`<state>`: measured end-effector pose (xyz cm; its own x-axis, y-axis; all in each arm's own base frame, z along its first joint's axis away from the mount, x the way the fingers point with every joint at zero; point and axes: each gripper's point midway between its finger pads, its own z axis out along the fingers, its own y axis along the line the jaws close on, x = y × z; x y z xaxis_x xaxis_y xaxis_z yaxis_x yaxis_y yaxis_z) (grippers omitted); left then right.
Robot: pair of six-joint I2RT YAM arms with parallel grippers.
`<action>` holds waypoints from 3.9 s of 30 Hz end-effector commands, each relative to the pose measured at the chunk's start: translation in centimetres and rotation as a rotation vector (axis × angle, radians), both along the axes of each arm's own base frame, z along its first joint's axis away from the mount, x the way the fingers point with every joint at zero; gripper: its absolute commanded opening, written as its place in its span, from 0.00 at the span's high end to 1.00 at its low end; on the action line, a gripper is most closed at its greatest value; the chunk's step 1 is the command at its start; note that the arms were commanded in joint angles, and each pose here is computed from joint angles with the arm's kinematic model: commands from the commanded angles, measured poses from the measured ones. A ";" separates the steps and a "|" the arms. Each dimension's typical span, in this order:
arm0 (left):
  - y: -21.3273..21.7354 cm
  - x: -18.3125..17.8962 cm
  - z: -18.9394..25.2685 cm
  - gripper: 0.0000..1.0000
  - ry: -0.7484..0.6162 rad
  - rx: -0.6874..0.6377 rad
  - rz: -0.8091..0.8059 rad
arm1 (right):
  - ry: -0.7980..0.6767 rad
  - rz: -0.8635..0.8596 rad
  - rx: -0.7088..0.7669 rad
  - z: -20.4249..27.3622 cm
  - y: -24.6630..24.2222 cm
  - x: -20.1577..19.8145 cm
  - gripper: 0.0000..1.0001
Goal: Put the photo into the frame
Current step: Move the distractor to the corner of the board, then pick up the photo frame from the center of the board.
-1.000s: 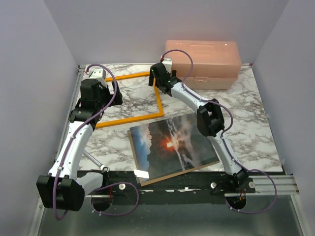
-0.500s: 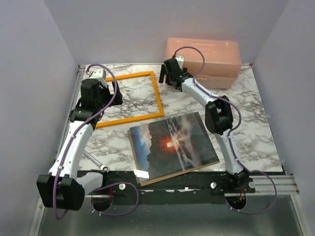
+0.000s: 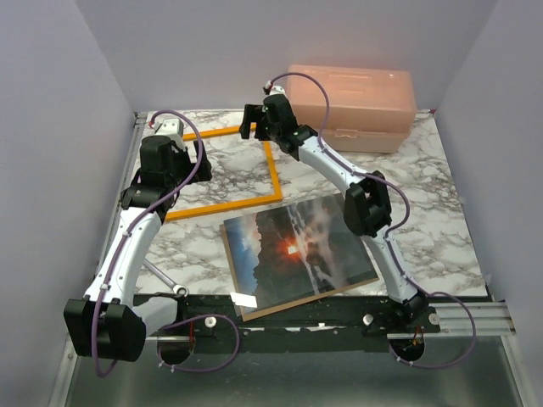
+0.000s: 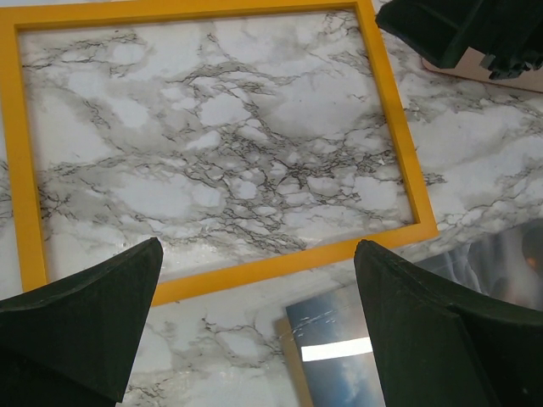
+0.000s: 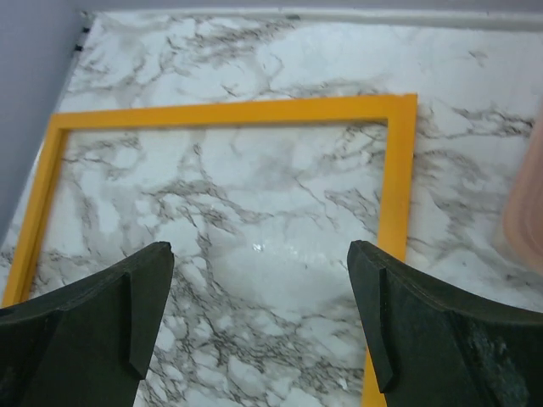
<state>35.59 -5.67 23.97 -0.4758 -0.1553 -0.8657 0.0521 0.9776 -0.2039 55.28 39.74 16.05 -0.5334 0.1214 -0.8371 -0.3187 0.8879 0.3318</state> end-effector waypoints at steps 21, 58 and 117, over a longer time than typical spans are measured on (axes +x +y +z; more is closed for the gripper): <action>-1.2 0.4 -0.2 0.02 0.008 -0.014 -0.059 | -0.331 -0.548 -0.141 0.1 -7.8 8.5 0.06; -2.0 0.2 -0.3 0.02 0.013 -0.010 -0.104 | 0.160 -0.211 -0.191 -5.6 -11.9 -3.2 0.00; -11.6 -3.4 -5.7 0.02 0.041 0.401 -0.563 | 0.475 0.103 -0.282 -0.7 -7.4 -15.9 0.99</action>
